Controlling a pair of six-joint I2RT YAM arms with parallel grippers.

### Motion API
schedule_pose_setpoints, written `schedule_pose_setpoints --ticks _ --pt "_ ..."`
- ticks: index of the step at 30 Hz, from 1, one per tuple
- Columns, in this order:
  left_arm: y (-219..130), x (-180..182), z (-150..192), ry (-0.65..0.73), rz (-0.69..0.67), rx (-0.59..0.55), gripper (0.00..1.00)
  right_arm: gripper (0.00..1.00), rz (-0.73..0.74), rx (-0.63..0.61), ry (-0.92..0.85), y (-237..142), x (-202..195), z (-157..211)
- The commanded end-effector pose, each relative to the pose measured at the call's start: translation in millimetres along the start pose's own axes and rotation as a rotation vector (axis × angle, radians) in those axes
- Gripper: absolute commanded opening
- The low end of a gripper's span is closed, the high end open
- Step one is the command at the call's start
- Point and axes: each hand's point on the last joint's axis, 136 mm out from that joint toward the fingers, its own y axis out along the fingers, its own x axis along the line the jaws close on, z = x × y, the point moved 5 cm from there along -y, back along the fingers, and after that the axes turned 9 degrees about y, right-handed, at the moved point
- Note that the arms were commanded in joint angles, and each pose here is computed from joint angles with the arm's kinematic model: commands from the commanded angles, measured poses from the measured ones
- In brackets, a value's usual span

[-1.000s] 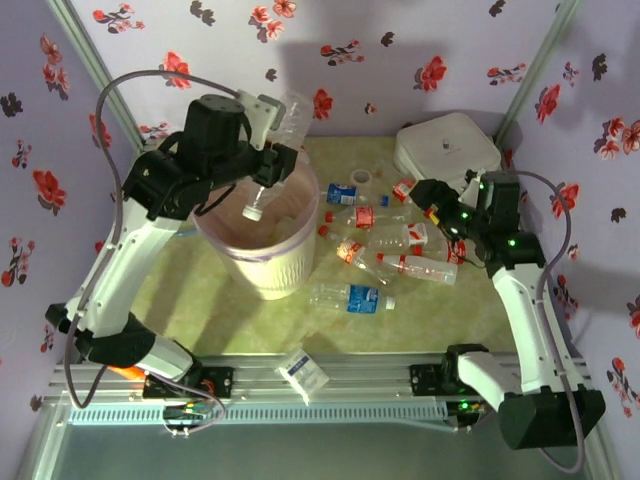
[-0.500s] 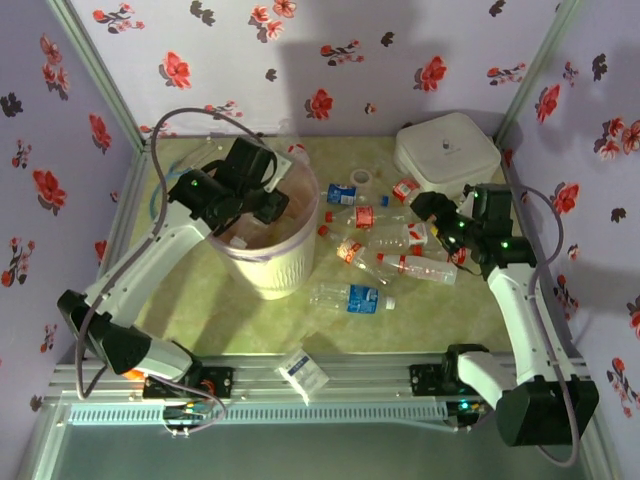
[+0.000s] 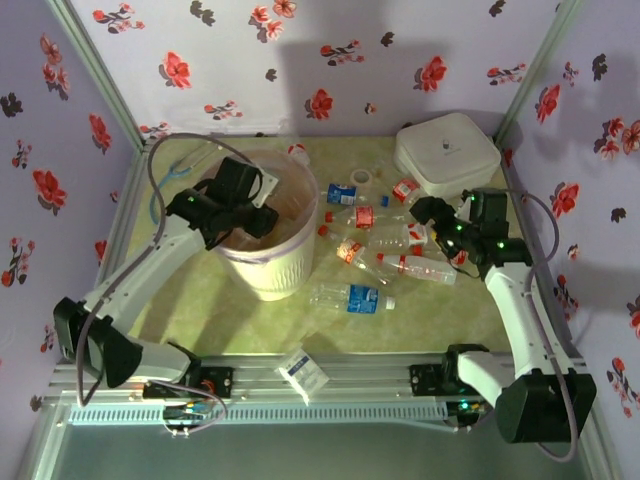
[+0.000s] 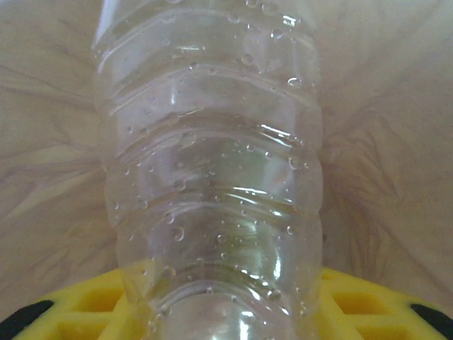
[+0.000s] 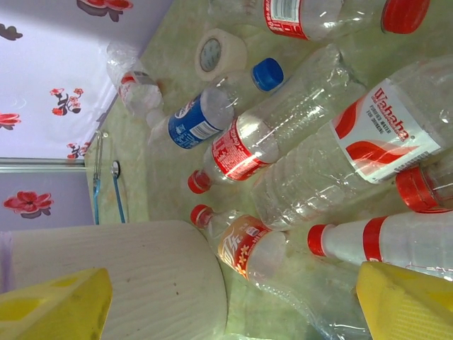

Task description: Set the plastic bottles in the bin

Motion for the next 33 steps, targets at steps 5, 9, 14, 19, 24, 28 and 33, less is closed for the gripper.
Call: schedule_pose_setpoints --ticks 5,9,14,19,24,28,33 --pt "37 -4 6 0.077 0.044 0.093 0.19 0.9 0.051 -0.053 0.007 -3 -12 -6" --pt "63 -9 19 0.109 0.053 0.115 0.17 0.91 0.104 -0.101 0.017 -4 -26 -9" --pt "90 -17 30 0.123 0.081 0.122 0.17 0.96 0.156 -0.118 0.071 -5 -47 -10" --pt "111 -19 37 0.135 0.082 0.119 0.17 0.99 0.182 -0.168 0.075 -12 -55 -12" --pt "132 -21 42 0.12 0.091 0.152 0.41 0.99 0.193 -0.197 0.091 -16 -59 -14" --pt "138 -23 44 0.122 0.111 0.192 0.65 0.99 0.224 -0.198 0.108 -22 -64 -15" --pt "119 -19 30 0.133 0.1 0.156 0.8 0.99 0.358 -0.243 0.122 -39 -83 -16"
